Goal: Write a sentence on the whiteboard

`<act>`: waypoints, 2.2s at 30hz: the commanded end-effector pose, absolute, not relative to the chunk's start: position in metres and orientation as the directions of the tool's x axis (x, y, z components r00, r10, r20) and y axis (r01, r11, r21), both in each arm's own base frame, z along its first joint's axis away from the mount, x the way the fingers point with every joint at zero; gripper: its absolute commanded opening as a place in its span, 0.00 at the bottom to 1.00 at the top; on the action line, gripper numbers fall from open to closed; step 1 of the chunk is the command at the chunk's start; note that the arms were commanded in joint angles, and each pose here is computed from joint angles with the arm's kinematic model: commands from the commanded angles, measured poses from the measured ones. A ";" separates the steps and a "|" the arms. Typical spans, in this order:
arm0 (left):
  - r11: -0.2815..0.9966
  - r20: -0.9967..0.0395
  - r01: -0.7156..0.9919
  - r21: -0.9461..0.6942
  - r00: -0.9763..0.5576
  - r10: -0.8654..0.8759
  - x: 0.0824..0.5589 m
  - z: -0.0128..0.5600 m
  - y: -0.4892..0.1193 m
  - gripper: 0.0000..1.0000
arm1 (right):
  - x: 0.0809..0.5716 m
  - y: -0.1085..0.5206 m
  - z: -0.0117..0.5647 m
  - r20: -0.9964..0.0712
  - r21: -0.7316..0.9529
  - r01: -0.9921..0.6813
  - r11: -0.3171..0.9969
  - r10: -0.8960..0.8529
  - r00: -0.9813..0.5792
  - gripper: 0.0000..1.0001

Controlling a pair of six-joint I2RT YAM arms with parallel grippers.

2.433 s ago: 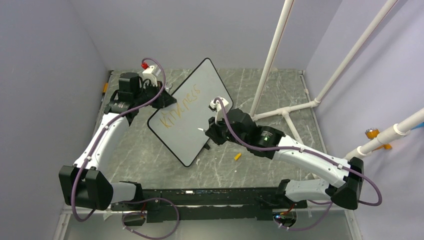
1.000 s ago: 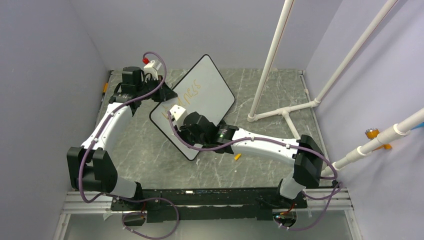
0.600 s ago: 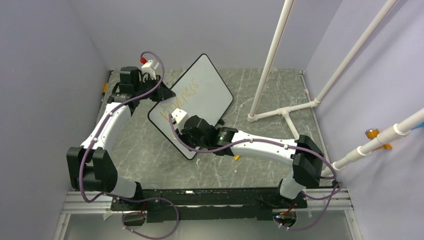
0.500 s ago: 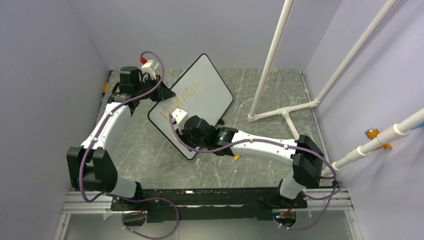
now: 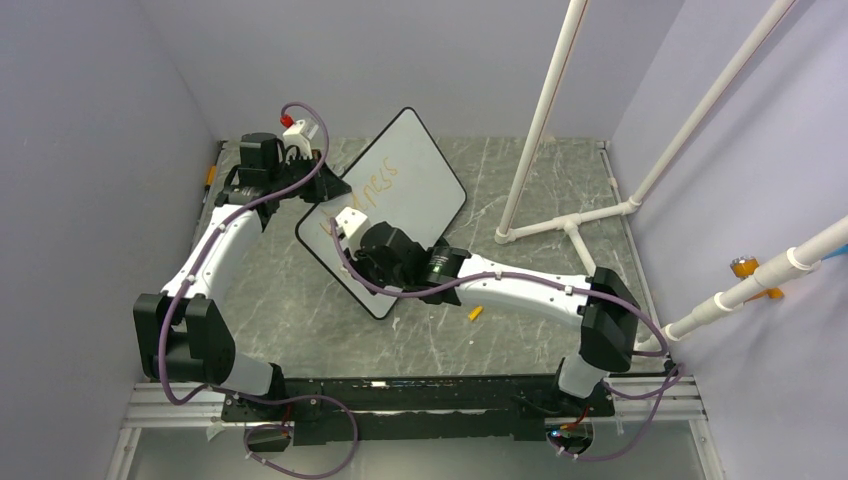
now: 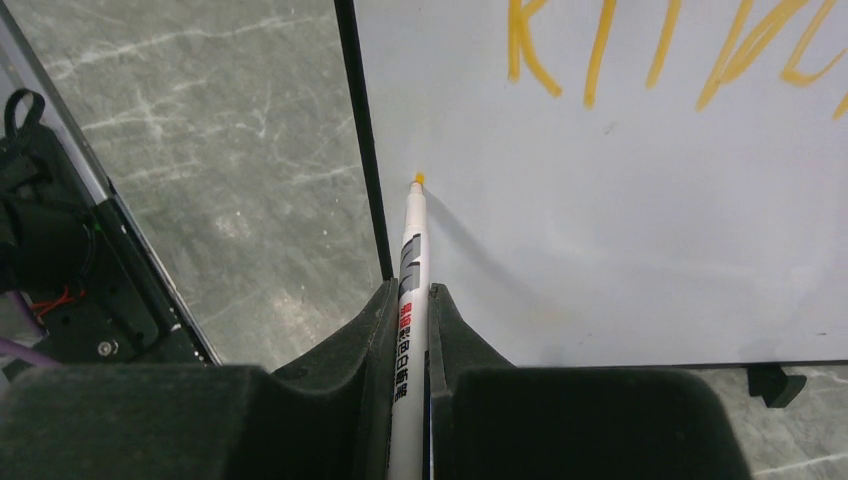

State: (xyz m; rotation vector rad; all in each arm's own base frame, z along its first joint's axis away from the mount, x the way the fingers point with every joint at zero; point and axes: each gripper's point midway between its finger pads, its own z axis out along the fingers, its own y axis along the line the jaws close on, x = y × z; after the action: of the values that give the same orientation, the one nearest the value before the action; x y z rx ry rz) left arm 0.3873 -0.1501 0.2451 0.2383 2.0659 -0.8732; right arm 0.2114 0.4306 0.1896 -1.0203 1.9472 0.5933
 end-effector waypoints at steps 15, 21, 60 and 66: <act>0.793 -0.865 0.482 -0.373 -0.489 -0.110 0.407 0.268 -0.137 0.00 | 0.243 0.421 0.186 -0.841 0.057 -0.771 0.634 -0.385 -0.379 0.00; 0.794 -0.865 0.481 -0.372 -0.489 -0.109 0.407 0.268 -0.136 0.00 | 0.225 0.416 0.177 -0.820 0.109 -0.789 0.605 -0.393 -0.415 0.00; 0.776 -0.871 0.511 -0.371 -0.480 -0.100 0.403 0.271 -0.140 0.00 | 0.278 0.422 0.198 -0.840 0.089 -0.710 0.699 -0.330 -0.431 0.00; 0.775 -0.871 0.513 -0.369 -0.481 -0.097 0.403 0.270 -0.140 0.00 | 0.269 0.412 0.186 -0.825 0.111 -0.704 0.701 -0.330 -0.459 0.00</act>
State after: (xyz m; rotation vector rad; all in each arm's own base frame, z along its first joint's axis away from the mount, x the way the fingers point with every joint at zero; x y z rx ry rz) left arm 0.3903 -0.1458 0.2453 0.2439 2.0561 -0.8560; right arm 0.2615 0.4168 0.2001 -0.8390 2.0497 0.5725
